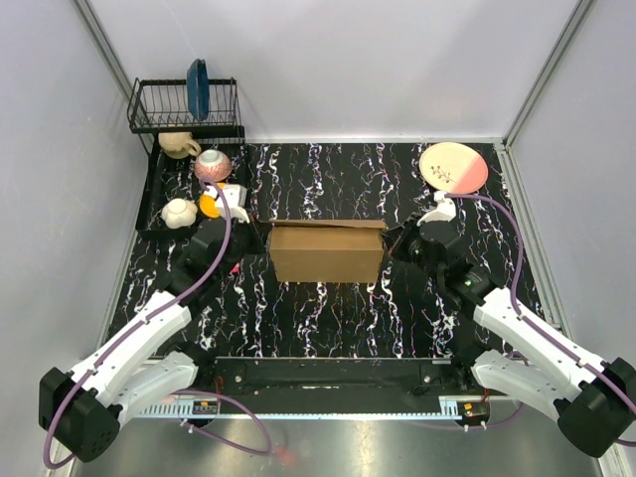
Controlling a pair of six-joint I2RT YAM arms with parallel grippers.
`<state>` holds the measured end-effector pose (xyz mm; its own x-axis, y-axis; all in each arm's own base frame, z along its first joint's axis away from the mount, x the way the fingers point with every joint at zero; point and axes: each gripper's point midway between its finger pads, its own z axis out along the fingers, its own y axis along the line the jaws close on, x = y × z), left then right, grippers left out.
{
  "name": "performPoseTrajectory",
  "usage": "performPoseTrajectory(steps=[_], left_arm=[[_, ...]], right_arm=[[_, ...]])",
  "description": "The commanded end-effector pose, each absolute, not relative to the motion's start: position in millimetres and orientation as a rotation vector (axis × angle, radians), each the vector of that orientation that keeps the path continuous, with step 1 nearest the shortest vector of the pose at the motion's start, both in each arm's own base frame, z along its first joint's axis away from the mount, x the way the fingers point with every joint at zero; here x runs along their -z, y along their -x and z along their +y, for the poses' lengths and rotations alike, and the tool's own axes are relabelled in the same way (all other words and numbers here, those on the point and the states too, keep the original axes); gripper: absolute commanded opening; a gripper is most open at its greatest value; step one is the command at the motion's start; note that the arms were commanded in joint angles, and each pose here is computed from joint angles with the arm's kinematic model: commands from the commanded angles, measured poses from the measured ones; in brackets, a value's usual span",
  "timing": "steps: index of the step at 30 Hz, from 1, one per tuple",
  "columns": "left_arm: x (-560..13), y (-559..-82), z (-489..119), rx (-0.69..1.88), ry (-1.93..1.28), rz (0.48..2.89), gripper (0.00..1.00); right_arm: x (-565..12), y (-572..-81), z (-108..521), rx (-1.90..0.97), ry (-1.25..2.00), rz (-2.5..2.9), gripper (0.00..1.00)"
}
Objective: Fold the paper box
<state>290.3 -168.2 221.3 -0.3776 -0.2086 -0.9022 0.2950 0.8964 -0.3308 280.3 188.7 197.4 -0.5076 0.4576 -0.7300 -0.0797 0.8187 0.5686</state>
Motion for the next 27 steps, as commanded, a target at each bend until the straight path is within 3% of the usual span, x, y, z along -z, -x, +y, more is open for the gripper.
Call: performPoseTrajectory(steps=[1, 27], left_arm=[[-232.7, -290.4, -175.0, 0.629, -0.022, 1.797, 0.00], [-77.6, -237.8, -143.1, 0.446, 0.222, 2.010, 0.00]], right_arm=[[-94.4, -223.0, 162.2, -0.454, -0.226, 2.408, 0.00], [-73.2, -212.7, 157.7, -0.441, -0.248, 2.453, 0.00]])
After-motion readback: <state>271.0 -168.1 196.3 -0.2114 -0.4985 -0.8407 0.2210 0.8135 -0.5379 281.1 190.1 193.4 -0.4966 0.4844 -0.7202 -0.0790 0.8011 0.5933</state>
